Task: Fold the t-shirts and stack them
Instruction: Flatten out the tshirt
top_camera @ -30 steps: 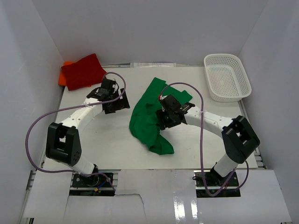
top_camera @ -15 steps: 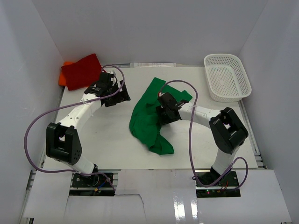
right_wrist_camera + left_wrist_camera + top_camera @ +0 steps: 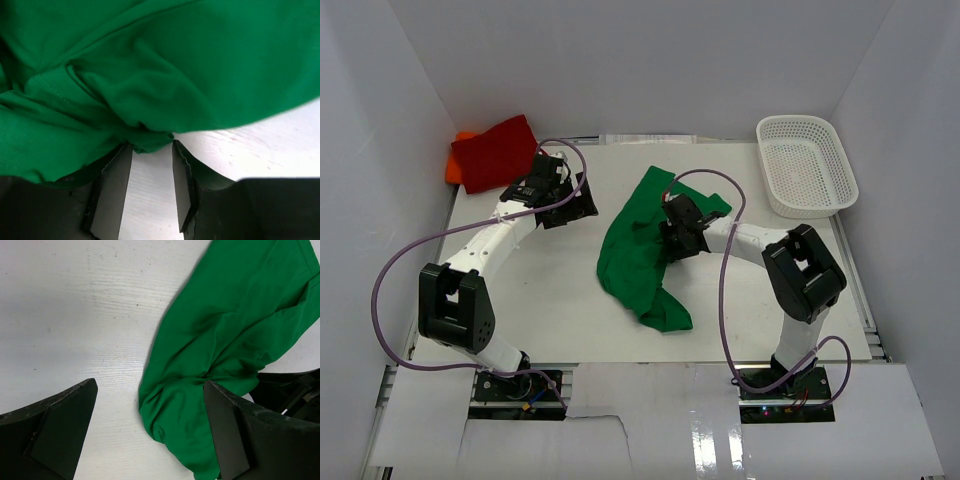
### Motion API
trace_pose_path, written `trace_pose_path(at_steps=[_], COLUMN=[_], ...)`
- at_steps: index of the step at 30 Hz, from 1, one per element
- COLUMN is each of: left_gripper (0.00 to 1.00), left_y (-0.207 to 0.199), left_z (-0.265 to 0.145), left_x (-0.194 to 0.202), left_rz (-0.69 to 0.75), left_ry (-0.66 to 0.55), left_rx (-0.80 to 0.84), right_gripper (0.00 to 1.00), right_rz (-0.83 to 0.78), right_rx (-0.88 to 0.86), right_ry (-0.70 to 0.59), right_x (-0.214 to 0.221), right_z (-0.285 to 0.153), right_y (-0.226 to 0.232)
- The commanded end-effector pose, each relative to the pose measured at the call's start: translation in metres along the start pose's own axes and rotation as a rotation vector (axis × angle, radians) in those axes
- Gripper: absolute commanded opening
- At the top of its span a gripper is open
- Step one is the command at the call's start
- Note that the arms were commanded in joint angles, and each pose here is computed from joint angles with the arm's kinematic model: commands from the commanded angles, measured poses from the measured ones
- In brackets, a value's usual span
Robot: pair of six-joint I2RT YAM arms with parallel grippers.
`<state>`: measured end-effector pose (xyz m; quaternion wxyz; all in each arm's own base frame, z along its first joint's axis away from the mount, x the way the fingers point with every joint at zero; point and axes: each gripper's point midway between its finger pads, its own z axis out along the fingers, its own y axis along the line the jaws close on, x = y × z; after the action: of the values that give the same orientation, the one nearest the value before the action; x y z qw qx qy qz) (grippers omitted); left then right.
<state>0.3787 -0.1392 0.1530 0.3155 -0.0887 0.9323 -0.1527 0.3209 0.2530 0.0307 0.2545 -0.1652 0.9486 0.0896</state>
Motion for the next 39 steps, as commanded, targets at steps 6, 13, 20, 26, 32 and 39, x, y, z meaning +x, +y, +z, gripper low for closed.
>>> trace_pose_path(at_steps=[6,13,20,26,32,39], left_gripper=[0.98,0.98,0.98,0.98,0.98,0.98], left_y=[-0.002,0.0,-0.003,-0.036,-0.108,-0.2], left_z=[-0.016,-0.019,-0.023,-0.01,0.046,0.089], left_x=[-0.023,-0.026,-0.033,-0.073,-0.084,-0.091], left_rz=[0.027,0.027,0.022,0.019,0.067,0.204], left_ry=[-0.065,-0.075,-0.084,-0.076,0.074,0.074], left_rx=[0.005,0.0,0.02,0.112,0.367,0.523], right_gripper=[0.45,0.08,0.08,0.08,0.08,0.08], right_rz=[0.014,-0.004,-0.039,-0.05,0.095,0.249], right_rx=[-0.137,-0.086,0.045,-0.161,-0.333,-0.349], right_ry=[-0.048,-0.081,-0.153,-0.182,0.007,0.127], right_x=[-0.024,-0.046,-0.094,-0.074,0.073,0.17], right_z=[0.012,-0.021,-0.122,-0.21,-0.215,-0.224], right_y=[0.027,0.023,0.003,0.037,0.044,0.04])
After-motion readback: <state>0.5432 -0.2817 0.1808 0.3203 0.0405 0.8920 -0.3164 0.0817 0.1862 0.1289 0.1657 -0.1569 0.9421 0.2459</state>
